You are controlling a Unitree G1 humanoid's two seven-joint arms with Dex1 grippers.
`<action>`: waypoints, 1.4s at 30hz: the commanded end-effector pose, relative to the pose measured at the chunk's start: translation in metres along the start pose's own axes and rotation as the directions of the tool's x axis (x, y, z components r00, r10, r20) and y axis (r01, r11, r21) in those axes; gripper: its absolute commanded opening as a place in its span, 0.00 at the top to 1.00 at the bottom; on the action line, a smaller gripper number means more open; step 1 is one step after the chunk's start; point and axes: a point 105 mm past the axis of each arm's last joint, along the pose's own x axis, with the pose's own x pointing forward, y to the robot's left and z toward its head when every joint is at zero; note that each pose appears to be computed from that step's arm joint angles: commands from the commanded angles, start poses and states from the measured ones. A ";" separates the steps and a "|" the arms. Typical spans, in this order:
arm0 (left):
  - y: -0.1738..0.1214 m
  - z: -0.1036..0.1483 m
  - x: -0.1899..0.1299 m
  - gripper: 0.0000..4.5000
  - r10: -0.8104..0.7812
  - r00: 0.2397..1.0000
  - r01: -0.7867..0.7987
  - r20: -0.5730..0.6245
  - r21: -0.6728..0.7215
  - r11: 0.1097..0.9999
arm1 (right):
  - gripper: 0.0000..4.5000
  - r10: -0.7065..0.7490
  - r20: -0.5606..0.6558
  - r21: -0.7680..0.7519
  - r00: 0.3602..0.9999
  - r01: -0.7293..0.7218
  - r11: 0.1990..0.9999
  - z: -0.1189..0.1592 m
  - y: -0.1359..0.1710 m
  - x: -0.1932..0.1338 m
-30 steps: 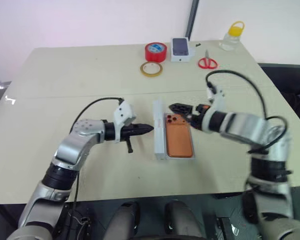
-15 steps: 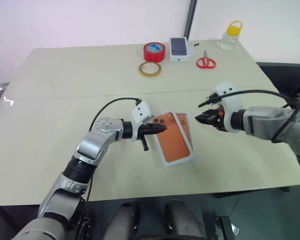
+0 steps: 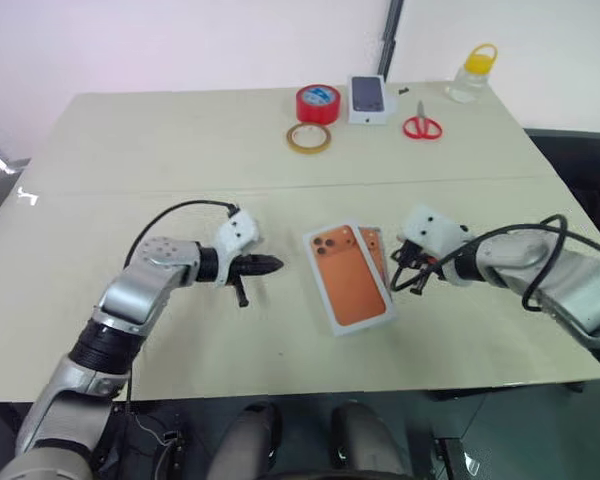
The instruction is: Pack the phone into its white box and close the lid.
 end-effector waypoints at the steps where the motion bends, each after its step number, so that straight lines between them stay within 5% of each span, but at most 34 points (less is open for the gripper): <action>1: -0.002 0.012 0.010 1.00 -0.038 0.999 0.039 -0.008 0.082 0.996 | 0.99 -0.007 0.018 -0.043 1.000 0.008 0.999 0.006 -0.001 -0.002; 14: 0.010 0.034 0.050 1.00 -0.007 0.998 0.001 0.056 0.103 0.995 | 0.99 0.005 0.014 -0.031 1.000 -0.005 1.000 0.004 0.004 -0.006; 42: 0.013 0.053 0.071 1.00 0.026 0.992 -0.033 0.122 0.060 0.998 | 0.99 -0.042 0.014 0.064 0.999 0.041 0.997 0.003 -0.005 -0.001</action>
